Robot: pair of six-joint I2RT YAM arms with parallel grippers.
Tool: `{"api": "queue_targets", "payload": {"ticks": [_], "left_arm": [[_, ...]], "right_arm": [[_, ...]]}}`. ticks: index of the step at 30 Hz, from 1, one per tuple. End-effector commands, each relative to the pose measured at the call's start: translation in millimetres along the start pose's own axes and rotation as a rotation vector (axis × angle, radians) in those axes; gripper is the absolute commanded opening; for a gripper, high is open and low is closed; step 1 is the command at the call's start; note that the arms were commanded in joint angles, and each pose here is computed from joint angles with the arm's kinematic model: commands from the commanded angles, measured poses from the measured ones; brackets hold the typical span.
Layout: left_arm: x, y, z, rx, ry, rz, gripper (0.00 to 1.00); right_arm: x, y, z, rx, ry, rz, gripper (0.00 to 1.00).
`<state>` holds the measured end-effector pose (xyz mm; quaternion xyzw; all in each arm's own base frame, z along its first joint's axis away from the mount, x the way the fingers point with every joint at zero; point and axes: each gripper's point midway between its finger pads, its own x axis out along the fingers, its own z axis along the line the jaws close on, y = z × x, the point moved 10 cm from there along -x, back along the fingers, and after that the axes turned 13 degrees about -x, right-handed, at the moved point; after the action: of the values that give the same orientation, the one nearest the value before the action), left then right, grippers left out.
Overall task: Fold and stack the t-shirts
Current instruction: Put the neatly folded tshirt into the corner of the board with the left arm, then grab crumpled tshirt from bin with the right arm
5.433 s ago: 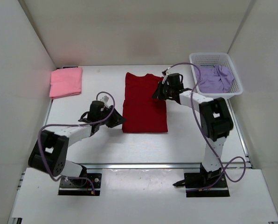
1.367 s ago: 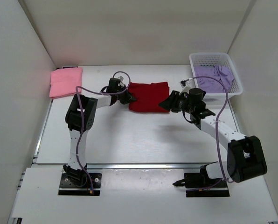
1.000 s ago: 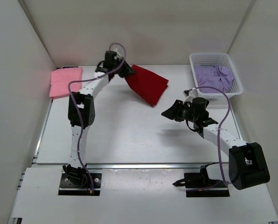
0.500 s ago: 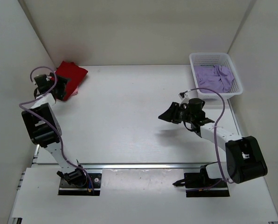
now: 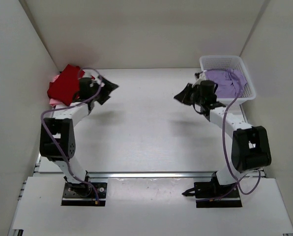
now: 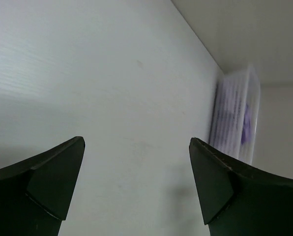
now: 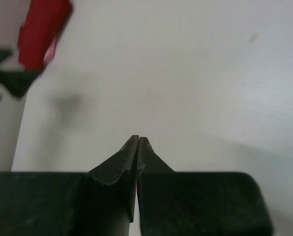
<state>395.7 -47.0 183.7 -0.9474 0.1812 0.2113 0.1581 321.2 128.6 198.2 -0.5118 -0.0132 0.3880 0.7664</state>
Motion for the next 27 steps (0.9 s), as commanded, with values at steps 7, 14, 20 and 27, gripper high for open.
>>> {"api": "queue_targets", "payload": {"ticks": [7,14,20,27], "left_arm": [[-29,230,-84,0.635,0.164,0.415,0.98],[-54,267,-27,0.612,0.145,0.634,0.99],[-79,257,-8,0.627,0.161,0.612,0.99],[-94,235,19,0.556,0.13,0.613,0.99]], "right_arm": [[-34,-140,-152,-0.006,0.587,-0.273,0.1],[-22,-164,-257,-0.047,0.852,0.048,0.56],[5,-147,-296,-0.094,0.925,0.241,0.6],[21,-128,-300,-0.099,0.872,0.319,0.51]]}}
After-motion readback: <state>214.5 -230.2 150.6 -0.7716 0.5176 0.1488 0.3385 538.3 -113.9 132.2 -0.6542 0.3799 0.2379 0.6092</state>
